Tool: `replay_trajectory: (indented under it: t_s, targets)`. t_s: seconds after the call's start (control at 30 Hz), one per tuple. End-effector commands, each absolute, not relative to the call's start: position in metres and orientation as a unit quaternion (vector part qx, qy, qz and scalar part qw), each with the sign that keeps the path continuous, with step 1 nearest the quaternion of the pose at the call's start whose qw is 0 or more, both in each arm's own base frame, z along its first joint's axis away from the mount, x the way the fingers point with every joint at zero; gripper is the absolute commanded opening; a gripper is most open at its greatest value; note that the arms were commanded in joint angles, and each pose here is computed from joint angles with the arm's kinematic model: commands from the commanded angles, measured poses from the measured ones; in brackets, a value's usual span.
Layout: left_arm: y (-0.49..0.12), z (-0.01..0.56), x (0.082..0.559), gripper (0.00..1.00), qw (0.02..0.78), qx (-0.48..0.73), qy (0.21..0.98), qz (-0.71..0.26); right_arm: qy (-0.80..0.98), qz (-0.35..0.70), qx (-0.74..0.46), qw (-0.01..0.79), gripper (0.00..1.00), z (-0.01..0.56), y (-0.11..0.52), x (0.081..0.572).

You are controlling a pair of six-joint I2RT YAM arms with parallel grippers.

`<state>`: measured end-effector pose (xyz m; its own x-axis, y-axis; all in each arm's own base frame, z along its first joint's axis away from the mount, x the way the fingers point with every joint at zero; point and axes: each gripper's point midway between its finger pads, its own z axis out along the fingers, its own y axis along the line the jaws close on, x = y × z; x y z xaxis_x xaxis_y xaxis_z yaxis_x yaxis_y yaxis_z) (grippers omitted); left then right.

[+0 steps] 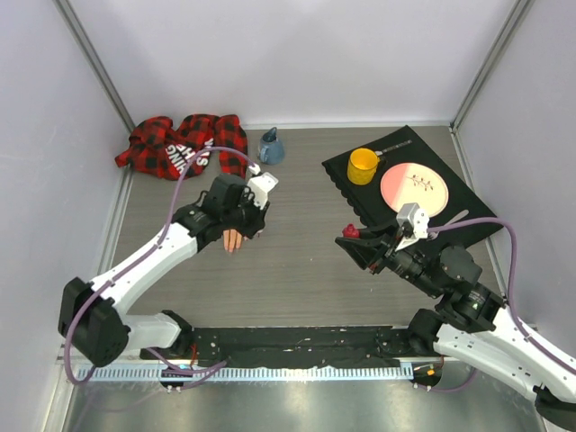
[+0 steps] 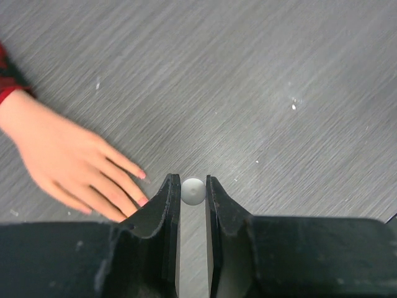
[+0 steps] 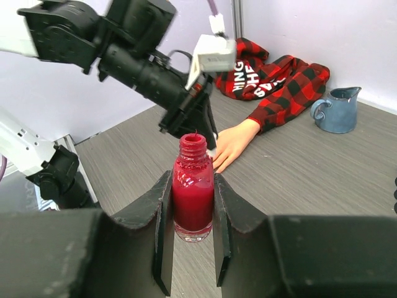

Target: Paint the nails

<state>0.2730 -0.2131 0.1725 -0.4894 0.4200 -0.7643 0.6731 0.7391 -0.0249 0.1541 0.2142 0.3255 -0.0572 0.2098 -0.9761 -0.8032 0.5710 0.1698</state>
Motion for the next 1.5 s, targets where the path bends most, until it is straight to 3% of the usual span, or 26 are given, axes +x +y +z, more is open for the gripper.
replay_trajectory:
  t_s: [0.0, 0.2, 0.7, 1.47]
  targets:
    - [-0.228, 0.165, 0.290, 0.00, 0.392, 0.402, 0.807, -0.182, 0.576, 0.415, -0.238, 0.663, 0.01, 0.346, 0.215, 0.150]
    - [-0.220, 0.147, 0.291, 0.00, 0.405, 0.445, 0.775, -0.193, 0.577, 0.422, -0.247, 0.654, 0.01, 0.337, 0.219, 0.147]
    - [-0.196, 0.110, 0.304, 0.00, 0.331, 0.480, 0.788, -0.200, 0.578, 0.414, -0.247, 0.658, 0.01, 0.335, 0.218, 0.149]
    - [-0.180, 0.093, 0.328, 0.00, 0.326, 0.467, 0.804, -0.173, 0.581, 0.407, -0.240, 0.663, 0.01, 0.333, 0.214, 0.152]
